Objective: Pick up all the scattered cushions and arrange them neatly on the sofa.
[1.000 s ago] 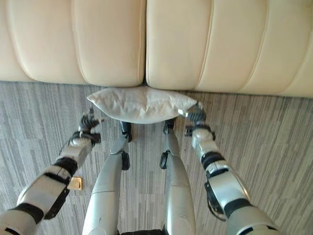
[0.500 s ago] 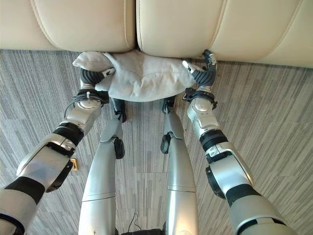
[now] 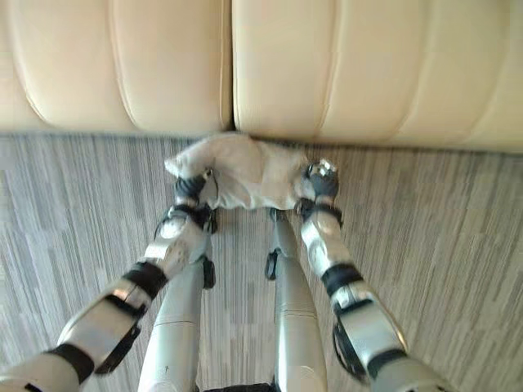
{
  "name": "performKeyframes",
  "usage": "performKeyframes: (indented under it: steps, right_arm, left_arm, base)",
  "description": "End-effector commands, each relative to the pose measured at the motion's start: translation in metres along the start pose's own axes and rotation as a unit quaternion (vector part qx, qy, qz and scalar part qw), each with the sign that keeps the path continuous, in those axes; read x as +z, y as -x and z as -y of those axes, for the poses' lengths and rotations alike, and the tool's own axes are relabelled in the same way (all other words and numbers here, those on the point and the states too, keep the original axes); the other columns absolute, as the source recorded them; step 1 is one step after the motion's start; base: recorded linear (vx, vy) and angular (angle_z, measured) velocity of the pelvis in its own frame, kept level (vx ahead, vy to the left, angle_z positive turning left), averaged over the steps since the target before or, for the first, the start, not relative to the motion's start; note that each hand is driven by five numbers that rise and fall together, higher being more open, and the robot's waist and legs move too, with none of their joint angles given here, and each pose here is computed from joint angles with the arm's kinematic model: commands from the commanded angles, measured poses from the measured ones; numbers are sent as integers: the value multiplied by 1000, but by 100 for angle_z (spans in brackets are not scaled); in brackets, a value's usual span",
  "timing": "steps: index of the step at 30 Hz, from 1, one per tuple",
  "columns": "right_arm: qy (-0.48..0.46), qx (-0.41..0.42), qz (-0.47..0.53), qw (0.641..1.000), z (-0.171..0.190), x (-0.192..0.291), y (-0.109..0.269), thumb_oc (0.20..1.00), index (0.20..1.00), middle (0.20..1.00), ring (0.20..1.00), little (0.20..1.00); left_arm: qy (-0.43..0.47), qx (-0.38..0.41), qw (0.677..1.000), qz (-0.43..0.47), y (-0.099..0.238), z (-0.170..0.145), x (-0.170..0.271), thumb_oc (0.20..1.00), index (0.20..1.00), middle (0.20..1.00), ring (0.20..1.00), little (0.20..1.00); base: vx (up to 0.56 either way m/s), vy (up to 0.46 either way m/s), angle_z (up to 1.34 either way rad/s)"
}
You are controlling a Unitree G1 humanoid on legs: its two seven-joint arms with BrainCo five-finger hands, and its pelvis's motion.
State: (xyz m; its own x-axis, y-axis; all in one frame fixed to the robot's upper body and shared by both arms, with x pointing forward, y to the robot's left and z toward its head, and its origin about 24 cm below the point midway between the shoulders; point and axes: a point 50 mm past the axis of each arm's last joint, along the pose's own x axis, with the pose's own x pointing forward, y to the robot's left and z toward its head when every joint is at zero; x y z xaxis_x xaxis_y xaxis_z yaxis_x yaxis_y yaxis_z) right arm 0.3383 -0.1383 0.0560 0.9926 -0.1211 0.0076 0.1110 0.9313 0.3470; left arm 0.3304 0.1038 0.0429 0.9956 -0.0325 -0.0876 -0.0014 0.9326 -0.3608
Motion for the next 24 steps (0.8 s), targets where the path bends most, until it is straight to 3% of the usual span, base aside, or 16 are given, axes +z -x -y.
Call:
performKeyframes:
  steps: [1,10,21,22,23,24]
  right_arm:
    - [-1,86,60,994,-23,26,1,200,200,200,200,200]
    - [38,88,0,995,23,-8,53,200,200,200,200,200]
    - [109,69,7,992,46,-6,83,200,200,200,200,200]
    - [147,13,24,989,67,1,89,426,426,426,426,426]
    - [166,-18,23,986,80,1,93,1000,1000,1000,1000,1000]
    - [178,-49,10,983,94,-3,97,1000,1000,1000,1000,1000]
  left_arm:
    - [20,-149,984,93,1,54,41,200,200,200,200,200]
    - [-49,-102,991,70,46,-15,18,200,200,200,200,200]
    - [-46,-80,995,50,79,-37,6,200,200,200,200,200]
    - [-46,-66,995,52,82,-43,7,200,200,200,200,200]
    - [-48,-61,995,59,83,-45,10,200,200,200,200,200]
    - [-51,-61,995,62,85,-46,11,200,200,200,200,200]
  base:
    - [93,4,34]
    - [95,37,0]
    - [78,33,3]
    - [106,19,-7]
    - [130,27,-10]
    - [87,17,-11]
